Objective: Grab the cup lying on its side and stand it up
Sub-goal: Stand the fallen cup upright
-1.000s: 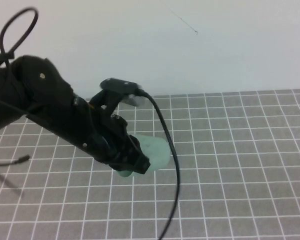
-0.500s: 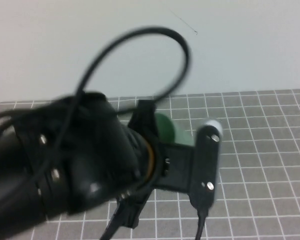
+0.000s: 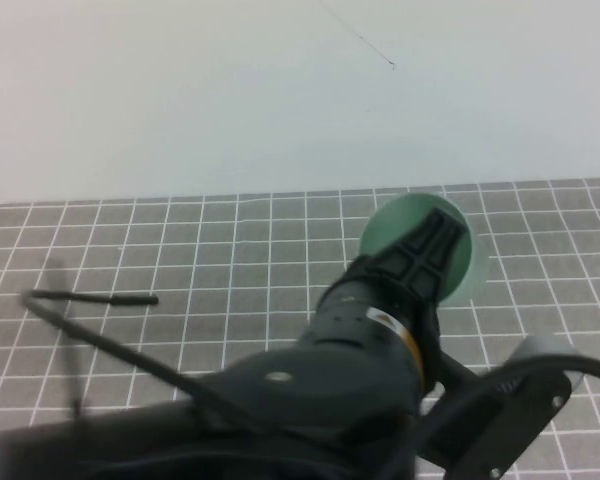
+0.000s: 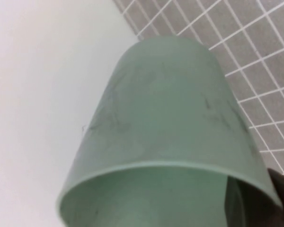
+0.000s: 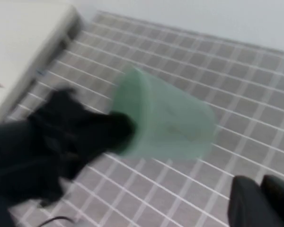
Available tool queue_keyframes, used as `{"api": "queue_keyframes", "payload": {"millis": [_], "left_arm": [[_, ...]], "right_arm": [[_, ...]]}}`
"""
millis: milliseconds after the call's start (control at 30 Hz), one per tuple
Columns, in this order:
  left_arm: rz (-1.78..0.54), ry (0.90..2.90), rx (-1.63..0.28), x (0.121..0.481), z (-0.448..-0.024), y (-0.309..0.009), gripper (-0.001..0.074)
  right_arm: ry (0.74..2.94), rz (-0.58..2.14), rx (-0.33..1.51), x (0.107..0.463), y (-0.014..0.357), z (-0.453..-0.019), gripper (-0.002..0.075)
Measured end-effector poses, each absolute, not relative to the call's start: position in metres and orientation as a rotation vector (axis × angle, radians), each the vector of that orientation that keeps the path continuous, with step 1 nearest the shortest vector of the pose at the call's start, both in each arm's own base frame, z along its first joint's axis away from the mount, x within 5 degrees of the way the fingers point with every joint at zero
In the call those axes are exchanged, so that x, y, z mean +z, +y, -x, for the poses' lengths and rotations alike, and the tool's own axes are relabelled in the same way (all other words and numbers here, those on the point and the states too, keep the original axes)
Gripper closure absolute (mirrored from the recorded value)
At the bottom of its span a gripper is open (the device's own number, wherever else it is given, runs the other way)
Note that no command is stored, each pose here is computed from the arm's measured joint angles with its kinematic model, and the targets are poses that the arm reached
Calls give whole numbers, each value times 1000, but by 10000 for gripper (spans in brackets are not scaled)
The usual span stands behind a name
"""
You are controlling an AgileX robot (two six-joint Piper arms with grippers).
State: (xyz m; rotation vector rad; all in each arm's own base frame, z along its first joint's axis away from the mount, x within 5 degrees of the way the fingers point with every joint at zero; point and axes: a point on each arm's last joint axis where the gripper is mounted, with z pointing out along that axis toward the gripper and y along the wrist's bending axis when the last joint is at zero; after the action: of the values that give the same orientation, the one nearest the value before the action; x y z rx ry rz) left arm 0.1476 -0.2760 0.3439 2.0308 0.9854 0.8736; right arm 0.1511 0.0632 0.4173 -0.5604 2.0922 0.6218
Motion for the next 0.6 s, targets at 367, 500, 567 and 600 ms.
{"api": "queue_keyframes", "payload": {"millis": [367, 500, 567, 600], "left_arm": [[-2080, 954, 896, 324, -152, -292, 734], [-2085, 966, 889, 321, -152, -294, 734], [-2079, 973, 888, 321, -152, -294, 734], [-2078, 979, 887, 321, -152, -293, 734]], "right_arm": [[2099, 640, 716, 412, 71, -162, 325], [2123, 696, 753, 406, 81, -167, 325], [2160, 731, 736, 399, 87, -171, 325], [2186, 728, 724, 396, 89, -174, 325]]}}
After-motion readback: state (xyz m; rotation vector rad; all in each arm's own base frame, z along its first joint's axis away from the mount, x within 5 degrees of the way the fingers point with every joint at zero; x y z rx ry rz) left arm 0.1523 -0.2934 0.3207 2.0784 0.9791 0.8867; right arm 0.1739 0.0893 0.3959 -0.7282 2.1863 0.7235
